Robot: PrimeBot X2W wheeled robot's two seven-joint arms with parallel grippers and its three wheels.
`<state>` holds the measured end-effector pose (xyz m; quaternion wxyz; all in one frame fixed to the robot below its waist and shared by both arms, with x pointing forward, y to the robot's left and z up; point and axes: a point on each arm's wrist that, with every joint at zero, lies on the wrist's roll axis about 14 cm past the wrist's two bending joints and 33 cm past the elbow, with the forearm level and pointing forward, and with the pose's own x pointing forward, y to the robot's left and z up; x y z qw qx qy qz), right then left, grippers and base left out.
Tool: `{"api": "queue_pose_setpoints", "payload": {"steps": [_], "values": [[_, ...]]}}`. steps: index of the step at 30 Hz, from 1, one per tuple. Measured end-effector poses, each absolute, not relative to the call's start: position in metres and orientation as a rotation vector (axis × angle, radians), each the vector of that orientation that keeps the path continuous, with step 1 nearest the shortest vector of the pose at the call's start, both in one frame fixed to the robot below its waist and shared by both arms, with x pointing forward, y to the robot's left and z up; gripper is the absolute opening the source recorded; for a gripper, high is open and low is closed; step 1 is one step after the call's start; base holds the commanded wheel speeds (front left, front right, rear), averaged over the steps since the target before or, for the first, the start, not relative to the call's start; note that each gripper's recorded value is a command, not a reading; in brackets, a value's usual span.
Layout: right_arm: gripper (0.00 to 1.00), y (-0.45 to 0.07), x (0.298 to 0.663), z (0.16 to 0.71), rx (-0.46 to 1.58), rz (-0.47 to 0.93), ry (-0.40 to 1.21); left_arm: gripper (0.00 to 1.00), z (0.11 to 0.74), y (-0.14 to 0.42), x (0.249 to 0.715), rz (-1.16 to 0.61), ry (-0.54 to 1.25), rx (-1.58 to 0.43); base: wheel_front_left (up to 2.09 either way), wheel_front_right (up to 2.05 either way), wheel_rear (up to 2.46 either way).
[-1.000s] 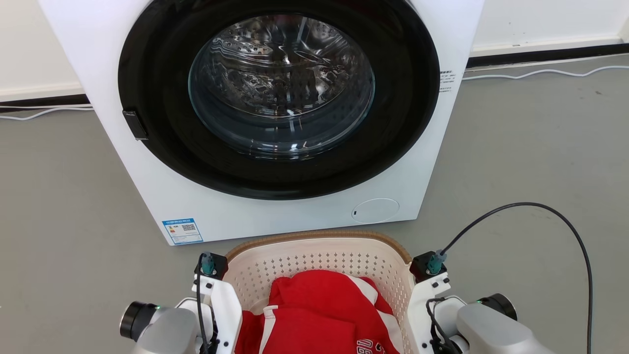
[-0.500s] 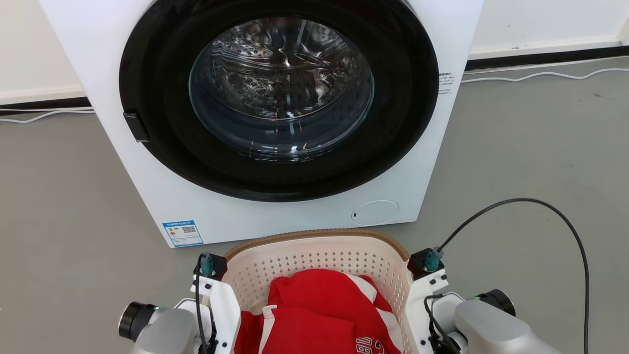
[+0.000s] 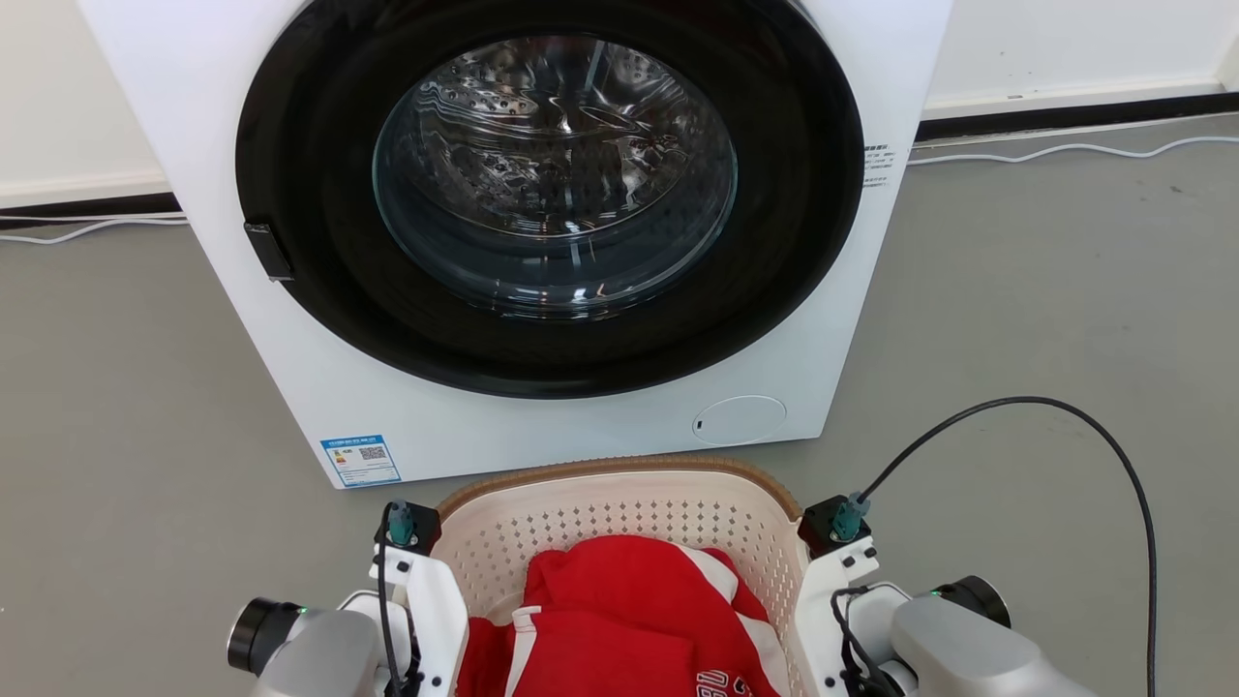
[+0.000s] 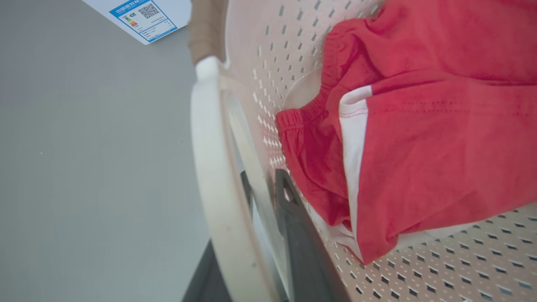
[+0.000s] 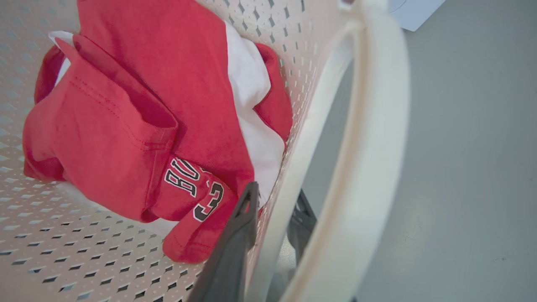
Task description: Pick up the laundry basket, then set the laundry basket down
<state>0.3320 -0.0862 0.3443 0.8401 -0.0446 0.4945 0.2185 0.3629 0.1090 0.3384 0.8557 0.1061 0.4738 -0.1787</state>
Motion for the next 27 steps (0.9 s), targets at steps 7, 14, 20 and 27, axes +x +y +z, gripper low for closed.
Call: {"api": "queue_pose_setpoints", "payload": {"steps": [7, 14, 20, 27], "values": [[0.0, -0.085, 0.338, 0.35, -0.096, 0.463, 1.031, 0.0, 0.339, 0.11, 0.364, -0.374, 0.991, 0.221, 0.0, 0.0, 0.0], [0.0, -0.085, 0.336, 0.347, -0.101, 0.47, 1.033, 0.0, 0.336, 0.111, 0.362, -0.374, 1.0, 0.224, 0.0, 0.0, 0.0], [0.0, -0.082, 0.341, 0.344, -0.091, 0.477, 1.006, 0.0, 0.332, 0.112, 0.366, -0.362, 0.994, 0.195, 0.0, 0.0, 0.0], [0.0, -0.083, 0.386, 0.347, -0.094, 0.469, 0.882, 0.0, 0.335, 0.111, 0.41, -0.32, 0.882, 0.151, 0.0, 0.0, 0.0]]}}
